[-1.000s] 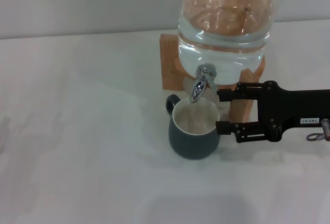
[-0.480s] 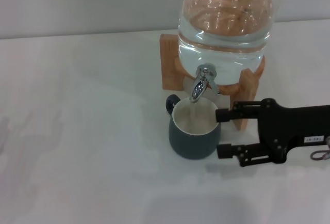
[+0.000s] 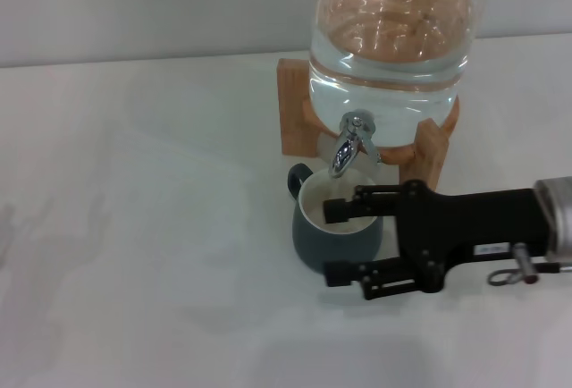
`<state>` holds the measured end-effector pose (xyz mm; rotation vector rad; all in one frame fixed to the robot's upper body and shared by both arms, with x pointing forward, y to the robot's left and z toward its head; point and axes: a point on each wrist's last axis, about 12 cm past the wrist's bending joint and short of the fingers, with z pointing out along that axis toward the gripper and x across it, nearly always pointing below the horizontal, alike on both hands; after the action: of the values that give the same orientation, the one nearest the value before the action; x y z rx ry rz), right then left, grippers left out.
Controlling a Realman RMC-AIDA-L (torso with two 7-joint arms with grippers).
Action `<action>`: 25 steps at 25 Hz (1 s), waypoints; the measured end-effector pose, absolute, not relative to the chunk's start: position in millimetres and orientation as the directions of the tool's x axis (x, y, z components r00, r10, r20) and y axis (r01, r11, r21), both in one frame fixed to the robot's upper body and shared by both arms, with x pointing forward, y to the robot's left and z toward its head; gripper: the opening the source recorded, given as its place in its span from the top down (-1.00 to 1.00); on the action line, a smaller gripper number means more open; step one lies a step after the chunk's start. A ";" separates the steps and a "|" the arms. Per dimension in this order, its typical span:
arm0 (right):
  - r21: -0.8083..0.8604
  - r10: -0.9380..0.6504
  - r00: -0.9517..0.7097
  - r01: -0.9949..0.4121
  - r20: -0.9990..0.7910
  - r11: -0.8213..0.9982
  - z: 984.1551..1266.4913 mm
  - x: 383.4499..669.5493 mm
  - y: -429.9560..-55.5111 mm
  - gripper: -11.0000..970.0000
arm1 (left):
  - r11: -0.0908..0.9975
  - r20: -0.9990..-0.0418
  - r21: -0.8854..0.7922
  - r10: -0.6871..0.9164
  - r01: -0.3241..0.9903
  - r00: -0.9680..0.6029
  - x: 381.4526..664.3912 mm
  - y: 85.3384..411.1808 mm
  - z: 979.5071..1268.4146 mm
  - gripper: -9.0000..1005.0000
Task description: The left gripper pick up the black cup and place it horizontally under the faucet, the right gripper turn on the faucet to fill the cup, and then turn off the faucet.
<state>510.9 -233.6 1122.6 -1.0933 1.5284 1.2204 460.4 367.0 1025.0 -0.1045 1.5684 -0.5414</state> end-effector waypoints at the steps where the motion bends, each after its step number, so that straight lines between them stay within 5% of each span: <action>1: 0.220 -0.119 -0.236 -0.966 -0.964 0.134 1122.0 511.9 -230.0 -0.60 | 0.880 -0.917 -0.398 -0.389 0.259 -0.087 460.3 367.0 1024.9 -0.11; 25: 0.203 -0.105 -0.237 -0.942 -0.966 0.266 1125.7 528.5 -222.7 -0.60 | 0.884 -0.917 -0.400 -0.388 0.243 -0.097 459.3 368.3 1022.7 -0.11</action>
<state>528.5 -222.7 1125.7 -0.9964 1.5842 1.1049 459.3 368.3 1022.7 -0.1160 1.5826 -0.5312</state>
